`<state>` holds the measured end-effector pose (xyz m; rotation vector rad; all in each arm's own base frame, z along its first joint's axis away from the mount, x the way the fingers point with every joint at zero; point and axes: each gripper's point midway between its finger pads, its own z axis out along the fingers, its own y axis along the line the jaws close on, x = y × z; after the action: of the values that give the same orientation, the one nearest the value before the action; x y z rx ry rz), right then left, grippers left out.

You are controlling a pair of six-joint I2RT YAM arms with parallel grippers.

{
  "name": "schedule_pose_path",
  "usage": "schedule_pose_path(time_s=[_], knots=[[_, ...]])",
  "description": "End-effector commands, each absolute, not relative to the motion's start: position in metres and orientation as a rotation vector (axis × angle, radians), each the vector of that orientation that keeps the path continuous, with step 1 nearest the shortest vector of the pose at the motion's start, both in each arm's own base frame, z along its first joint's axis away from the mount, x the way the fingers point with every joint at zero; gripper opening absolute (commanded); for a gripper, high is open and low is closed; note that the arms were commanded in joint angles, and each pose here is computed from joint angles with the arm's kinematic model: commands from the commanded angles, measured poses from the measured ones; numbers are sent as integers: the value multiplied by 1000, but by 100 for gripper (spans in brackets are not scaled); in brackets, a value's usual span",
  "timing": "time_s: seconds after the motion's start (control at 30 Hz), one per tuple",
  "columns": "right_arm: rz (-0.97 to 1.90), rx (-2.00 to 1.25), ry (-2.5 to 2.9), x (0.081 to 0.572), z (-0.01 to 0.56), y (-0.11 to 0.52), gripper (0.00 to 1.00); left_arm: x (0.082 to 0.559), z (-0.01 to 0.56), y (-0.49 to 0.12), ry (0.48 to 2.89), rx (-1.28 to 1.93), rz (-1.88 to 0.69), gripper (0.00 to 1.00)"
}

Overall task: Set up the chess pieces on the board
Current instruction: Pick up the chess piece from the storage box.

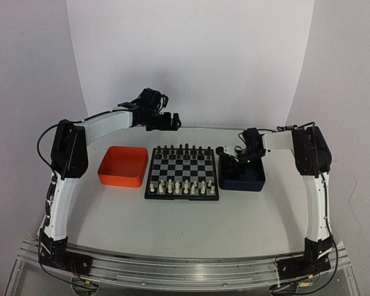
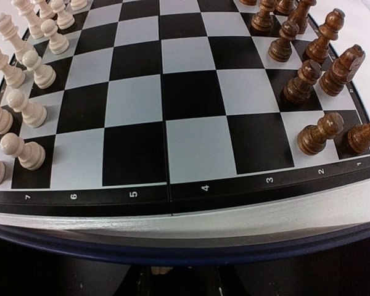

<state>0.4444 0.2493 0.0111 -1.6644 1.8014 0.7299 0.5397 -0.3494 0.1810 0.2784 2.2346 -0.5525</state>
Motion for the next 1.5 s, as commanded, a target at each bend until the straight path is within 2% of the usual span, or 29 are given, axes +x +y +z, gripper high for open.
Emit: schedule_pose_path(time_s=[0.0, 0.13, 1.17, 1.33, 1.47], knots=[[660, -1714, 1857, 443, -3, 243, 17, 544, 204, -347, 2184, 262, -574, 100], [602, -1714, 1846, 451, 3, 241, 13, 543, 207, -348, 2174, 266, -585, 100], [349, -1664, 1794, 461, 77, 213, 12, 531, 238, -350, 2086, 295, -663, 100], [307, -1669, 1729, 448, 107, 207, 12, 512, 267, -365, 2030, 401, -796, 100], [328, -1662, 1620, 428, 146, 212, 13, 480, 287, -383, 1989, 559, -982, 100]])
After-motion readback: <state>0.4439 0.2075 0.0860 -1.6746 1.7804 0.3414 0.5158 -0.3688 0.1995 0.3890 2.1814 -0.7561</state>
